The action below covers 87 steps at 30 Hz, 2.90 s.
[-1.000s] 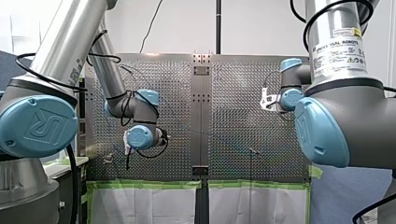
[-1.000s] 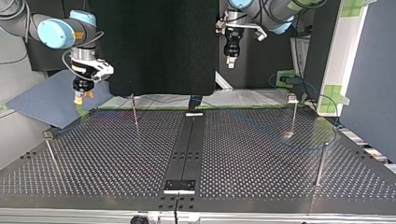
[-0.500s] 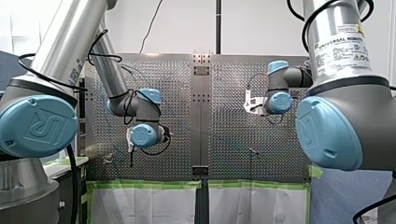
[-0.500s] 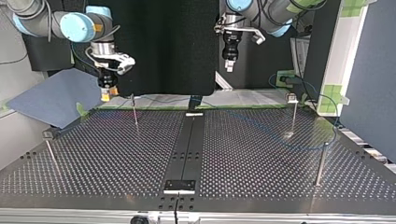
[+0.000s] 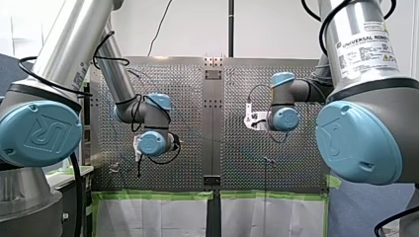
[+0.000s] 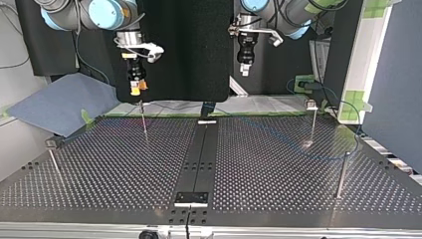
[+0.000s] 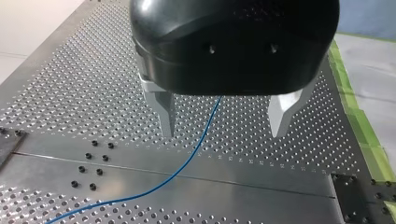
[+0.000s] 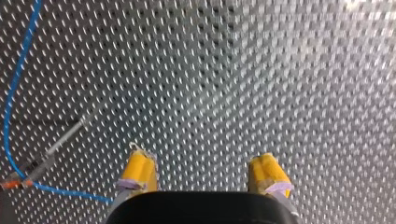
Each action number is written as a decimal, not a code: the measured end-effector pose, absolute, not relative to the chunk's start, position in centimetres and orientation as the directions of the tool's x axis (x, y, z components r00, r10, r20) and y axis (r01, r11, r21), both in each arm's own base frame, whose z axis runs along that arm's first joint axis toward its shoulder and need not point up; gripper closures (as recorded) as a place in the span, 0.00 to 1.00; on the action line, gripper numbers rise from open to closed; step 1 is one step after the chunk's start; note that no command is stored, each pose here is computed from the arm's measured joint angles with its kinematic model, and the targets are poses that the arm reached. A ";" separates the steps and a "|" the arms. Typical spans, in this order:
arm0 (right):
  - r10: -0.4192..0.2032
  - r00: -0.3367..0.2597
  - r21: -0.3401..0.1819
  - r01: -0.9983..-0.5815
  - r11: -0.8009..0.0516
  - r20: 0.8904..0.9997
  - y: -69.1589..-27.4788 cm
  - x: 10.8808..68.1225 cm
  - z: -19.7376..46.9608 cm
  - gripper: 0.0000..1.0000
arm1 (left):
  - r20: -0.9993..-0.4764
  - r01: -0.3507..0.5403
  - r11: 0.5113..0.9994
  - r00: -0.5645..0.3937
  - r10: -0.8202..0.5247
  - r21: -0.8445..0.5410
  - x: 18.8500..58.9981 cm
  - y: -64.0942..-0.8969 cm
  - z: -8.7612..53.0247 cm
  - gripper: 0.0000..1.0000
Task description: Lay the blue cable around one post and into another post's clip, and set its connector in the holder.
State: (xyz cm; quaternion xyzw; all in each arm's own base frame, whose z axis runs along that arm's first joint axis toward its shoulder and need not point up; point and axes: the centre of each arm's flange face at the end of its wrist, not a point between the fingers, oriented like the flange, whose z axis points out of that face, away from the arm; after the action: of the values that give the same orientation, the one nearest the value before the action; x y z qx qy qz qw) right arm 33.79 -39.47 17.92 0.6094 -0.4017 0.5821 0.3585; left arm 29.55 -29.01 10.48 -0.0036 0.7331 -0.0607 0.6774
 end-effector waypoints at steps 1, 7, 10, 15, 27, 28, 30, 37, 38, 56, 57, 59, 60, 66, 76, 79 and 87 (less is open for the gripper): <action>-0.073 0.004 -0.027 -0.903 -0.429 0.997 -39.1 34.2 17.7 0.00 | -0.993 0.076 0.993 -0.082 -0.088 -0.094 29.6 -29.0 10.5 0.00; -0.073 0.039 0.001 -0.884 -0.467 0.997 -37.7 36.2 16.3 0.00 | -0.993 0.072 0.993 -0.080 -0.089 -0.095 29.7 -28.9 10.5 0.00; -0.076 0.056 0.014 -0.881 -0.473 0.996 -37.3 37.2 15.6 0.00 | -0.993 0.066 0.993 -0.079 -0.091 -0.097 29.7 -28.8 10.5 0.00; -0.085 0.067 0.019 -0.880 -0.475 0.994 -36.4 38.7 14.1 0.00 | -0.992 0.045 0.993 -0.076 -0.103 -0.107 29.8 -28.6 10.5 0.00; -0.089 0.081 0.024 -0.860 -0.509 0.993 -32.8 41.8 13.5 0.00 | -0.989 0.037 0.992 -0.086 -0.118 -0.121 29.7 -28.5 10.4 0.00; -0.090 0.082 0.024 -0.856 -0.517 0.993 -32.3 42.1 13.5 0.00 | -0.989 0.037 0.992 -0.087 -0.118 -0.122 29.7 -28.5 10.4 0.00; -0.089 0.083 0.024 -0.849 -0.528 0.993 -31.6 42.6 13.5 0.00 | -0.989 0.037 0.992 -0.087 -0.118 -0.122 29.7 -28.5 10.4 0.00; -0.078 0.077 0.017 -0.816 -0.578 0.994 -29.0 44.7 13.6 0.00 | -0.989 0.034 0.992 -0.084 -0.120 -0.123 29.8 -28.5 10.5 0.00; -0.078 0.073 0.013 -0.813 -0.583 0.994 -28.7 44.9 13.7 0.00 | -0.989 0.033 0.992 -0.084 -0.120 -0.123 29.8 -28.5 10.5 0.00; -0.103 0.081 0.003 -0.800 -0.600 0.991 -21.9 47.4 13.3 0.00 | -0.990 -0.100 0.991 -0.100 -0.099 -0.089 29.4 -26.9 10.3 0.00; -0.105 0.081 0.001 -0.800 -0.600 0.991 -21.5 47.5 13.2 0.00 | -0.990 -0.106 0.991 -0.102 -0.098 -0.087 29.4 -26.8 10.3 0.00; -0.111 0.079 -0.004 -0.800 -0.599 0.991 -20.5 47.4 13.0 0.00 | -0.990 -0.114 0.990 -0.106 -0.097 -0.085 29.5 -26.6 10.2 0.00; -0.112 0.077 -0.006 -0.801 -0.599 0.991 -20.1 47.4 12.9 0.00 | -0.989 -0.120 0.989 -0.110 -0.096 -0.082 29.5 -26.5 10.2 0.00; -0.111 0.069 -0.011 -0.801 -0.598 0.991 -17.6 47.6 12.6 0.00 | -0.987 -0.147 0.986 -0.125 -0.097 -0.079 29.9 -25.5 10.0 0.00; -0.116 0.043 -0.023 -0.855 -0.518 0.992 -18.3 46.0 12.5 0.00 | -0.980 -0.159 0.986 -0.178 -0.083 -0.055 30.3 -22.8 8.9 0.00; -0.110 0.027 -0.029 -0.879 -0.476 0.994 -19.1 44.9 12.6 0.00 | -0.979 -0.159 0.986 -0.191 -0.076 -0.046 30.4 -22.0 8.6 0.00; -0.068 0.005 -0.026 -0.898 -0.439 0.998 -21.4 42.7 13.4 0.00 | -0.979 -0.156 0.988 -0.200 -0.037 -0.006 31.6 -20.4 8.5 0.00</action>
State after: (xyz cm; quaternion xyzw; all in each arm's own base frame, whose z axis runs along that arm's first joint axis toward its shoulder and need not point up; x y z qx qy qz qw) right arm 42.73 -21.42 13.37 0.6139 -0.3936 0.5854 0.3544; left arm 31.60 -20.43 8.45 -0.0623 0.7731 0.0470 0.6294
